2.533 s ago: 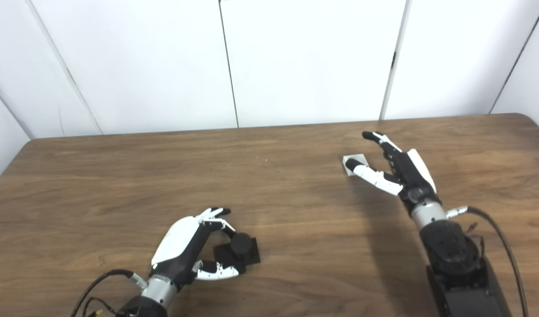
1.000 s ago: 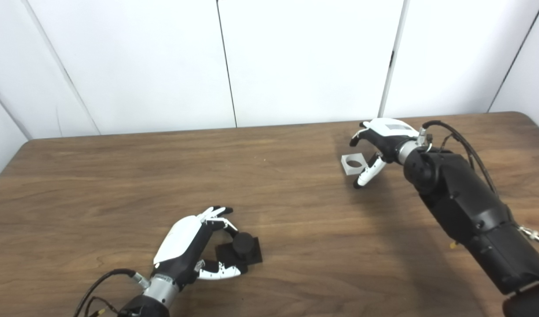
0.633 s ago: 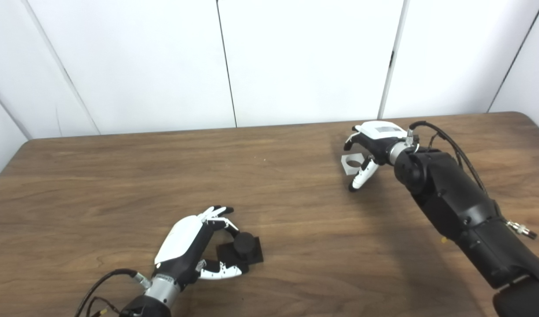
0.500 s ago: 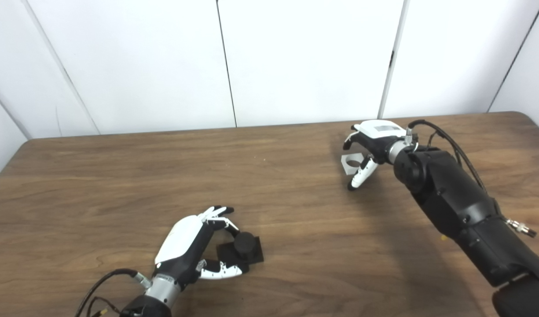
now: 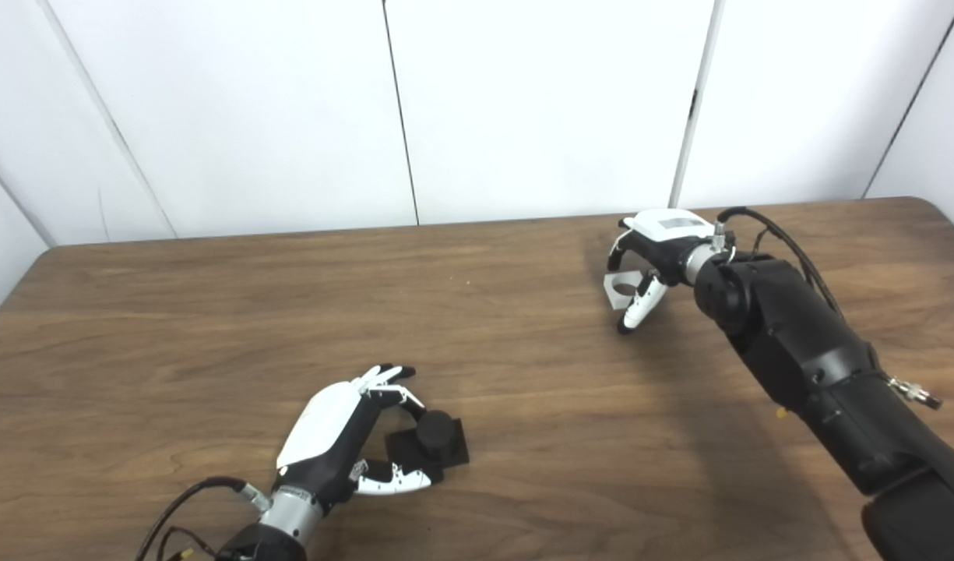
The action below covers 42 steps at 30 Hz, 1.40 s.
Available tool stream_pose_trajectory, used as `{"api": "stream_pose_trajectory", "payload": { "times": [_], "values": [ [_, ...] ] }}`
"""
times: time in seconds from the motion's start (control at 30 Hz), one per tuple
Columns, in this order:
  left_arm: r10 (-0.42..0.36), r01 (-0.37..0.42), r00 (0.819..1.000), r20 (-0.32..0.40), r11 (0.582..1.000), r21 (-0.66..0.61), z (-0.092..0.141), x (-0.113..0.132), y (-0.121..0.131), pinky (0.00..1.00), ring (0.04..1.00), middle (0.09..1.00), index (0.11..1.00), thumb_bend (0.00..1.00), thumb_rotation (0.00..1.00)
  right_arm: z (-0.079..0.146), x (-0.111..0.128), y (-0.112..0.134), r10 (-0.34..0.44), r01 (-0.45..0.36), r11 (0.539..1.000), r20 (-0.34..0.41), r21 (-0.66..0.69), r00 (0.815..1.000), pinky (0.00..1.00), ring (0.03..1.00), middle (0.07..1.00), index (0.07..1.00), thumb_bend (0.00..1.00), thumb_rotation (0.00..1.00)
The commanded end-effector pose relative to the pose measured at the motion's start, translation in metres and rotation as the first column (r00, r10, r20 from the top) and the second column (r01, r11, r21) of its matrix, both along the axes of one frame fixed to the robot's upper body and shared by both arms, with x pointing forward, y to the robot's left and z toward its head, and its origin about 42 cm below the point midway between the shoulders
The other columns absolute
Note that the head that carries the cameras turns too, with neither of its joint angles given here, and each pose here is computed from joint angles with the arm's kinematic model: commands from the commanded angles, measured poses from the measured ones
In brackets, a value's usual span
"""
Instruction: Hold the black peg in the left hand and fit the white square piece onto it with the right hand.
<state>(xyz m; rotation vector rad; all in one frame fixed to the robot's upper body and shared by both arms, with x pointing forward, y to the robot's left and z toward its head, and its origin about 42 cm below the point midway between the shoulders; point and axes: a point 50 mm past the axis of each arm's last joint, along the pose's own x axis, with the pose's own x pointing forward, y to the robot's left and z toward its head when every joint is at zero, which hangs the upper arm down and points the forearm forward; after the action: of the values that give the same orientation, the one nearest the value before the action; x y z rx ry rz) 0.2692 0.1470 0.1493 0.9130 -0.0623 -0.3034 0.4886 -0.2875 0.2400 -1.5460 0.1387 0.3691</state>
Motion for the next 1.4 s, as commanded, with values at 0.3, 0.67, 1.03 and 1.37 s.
{"api": "stream_pose_trajectory", "payload": {
  "times": [0.3, 0.67, 1.03, 1.37],
  "values": [
    [-0.021, 0.024, 0.996, -0.081, 0.999, 0.041, -0.013, -0.007, -0.003, 0.97, 0.972, 0.914, 0.494, 0.51, 0.09, 0.041, 0.018, -0.008, 0.006, -0.004, 1.000, 0.104, -0.011, 0.995, 1.00, 1.000, 0.985, 0.714, 0.79, 0.24],
    [-0.021, 0.024, 0.997, -0.077, 0.999, 0.039, -0.012, -0.006, -0.001, 0.96, 0.973, 0.911, 0.494, 0.51, 0.09, 0.035, 0.016, -0.013, 0.020, -0.020, 1.000, 0.146, 0.000, 0.989, 1.00, 1.000, 0.947, 0.661, 0.74, 0.16],
    [-0.020, 0.024, 0.997, -0.069, 0.998, 0.054, -0.011, -0.006, -0.002, 0.95, 0.967, 0.908, 0.494, 0.51, 0.09, 0.024, 0.014, -0.015, 0.054, -0.057, 0.998, 0.181, 0.011, 0.982, 1.00, 0.985, 0.921, 0.638, 0.74, 0.12],
    [-0.023, 0.026, 0.997, -0.068, 0.998, 0.048, -0.011, -0.005, -0.003, 0.95, 0.970, 0.909, 0.493, 0.51, 0.09, 0.016, 0.011, -0.018, 0.041, -0.042, 0.999, 0.168, 0.001, 0.985, 1.00, 0.999, 0.926, 0.495, 0.52, 0.14]
  ]
}}
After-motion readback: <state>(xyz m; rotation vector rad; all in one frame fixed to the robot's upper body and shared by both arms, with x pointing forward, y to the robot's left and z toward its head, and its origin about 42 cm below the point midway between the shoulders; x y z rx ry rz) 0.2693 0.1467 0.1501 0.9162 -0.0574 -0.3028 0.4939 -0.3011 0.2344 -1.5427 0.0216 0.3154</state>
